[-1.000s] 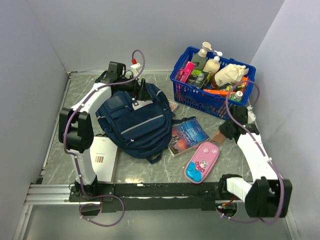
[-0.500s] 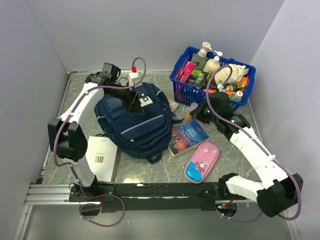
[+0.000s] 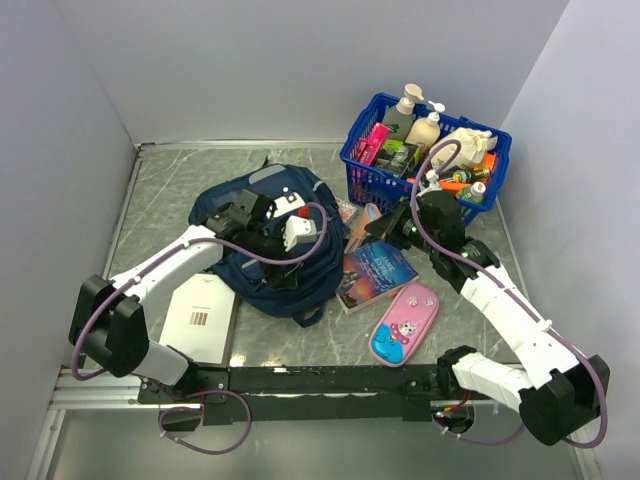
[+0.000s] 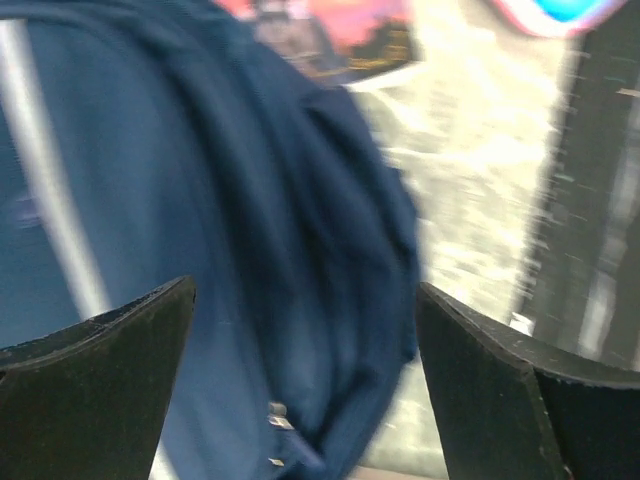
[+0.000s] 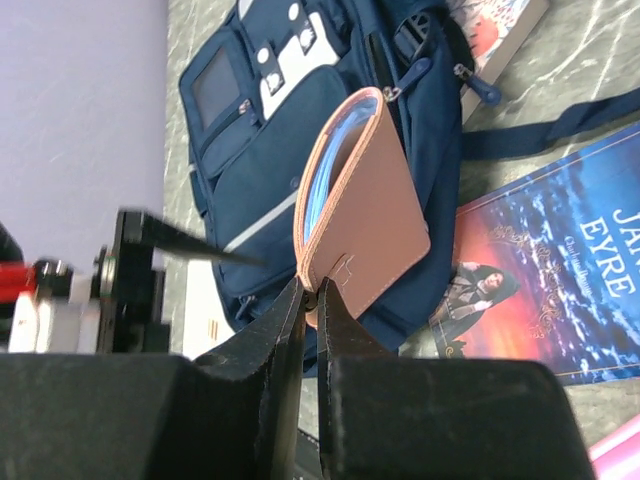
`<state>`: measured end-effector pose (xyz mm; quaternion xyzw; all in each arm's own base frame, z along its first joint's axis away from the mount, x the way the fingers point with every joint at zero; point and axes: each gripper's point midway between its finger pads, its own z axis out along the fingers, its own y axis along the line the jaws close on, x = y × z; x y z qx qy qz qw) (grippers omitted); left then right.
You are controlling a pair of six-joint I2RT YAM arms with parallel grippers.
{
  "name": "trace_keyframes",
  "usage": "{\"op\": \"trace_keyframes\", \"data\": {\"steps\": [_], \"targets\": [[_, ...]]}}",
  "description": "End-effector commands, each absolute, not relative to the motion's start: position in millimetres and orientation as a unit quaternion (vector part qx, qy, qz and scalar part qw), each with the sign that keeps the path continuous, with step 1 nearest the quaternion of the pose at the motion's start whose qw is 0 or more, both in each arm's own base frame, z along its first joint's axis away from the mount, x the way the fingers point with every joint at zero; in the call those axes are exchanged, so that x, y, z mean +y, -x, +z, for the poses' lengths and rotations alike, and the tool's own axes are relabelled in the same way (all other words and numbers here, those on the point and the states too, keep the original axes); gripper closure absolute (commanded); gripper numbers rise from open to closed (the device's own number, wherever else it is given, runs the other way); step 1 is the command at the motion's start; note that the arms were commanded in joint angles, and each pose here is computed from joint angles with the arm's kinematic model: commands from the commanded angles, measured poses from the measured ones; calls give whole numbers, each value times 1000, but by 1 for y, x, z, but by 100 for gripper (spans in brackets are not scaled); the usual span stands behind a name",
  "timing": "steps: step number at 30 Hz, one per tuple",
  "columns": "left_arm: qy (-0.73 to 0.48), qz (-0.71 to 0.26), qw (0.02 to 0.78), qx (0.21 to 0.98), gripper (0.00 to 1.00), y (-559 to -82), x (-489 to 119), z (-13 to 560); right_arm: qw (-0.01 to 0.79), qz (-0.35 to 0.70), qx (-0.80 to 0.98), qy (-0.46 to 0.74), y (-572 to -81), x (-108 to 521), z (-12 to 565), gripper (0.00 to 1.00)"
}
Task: Pack the student bag
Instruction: Place the personal item in the student bag.
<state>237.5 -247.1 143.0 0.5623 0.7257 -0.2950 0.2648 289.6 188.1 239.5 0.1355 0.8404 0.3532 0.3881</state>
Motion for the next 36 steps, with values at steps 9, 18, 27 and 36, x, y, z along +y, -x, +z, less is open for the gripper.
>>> {"op": "trace_keyframes", "data": {"steps": [9, 18, 27, 36], "targets": [[-527, -133, 389, 744, 11, -311, -250, 139, 408, 395, 816, -112, -283, 196, 255, 88], [-541, -60, 400, 737, 23, -318, -241, 129, 397, 403, 817, -113, -280, 198, 250, 88], [-539, -22, 421, 729, 38, -327, -238, 145, 397, 407, 814, -121, -282, 193, 248, 89], [-514, -12, 446, 733, 76, -341, -242, 177, 390, 414, 814, -118, -280, 196, 243, 89]]}}
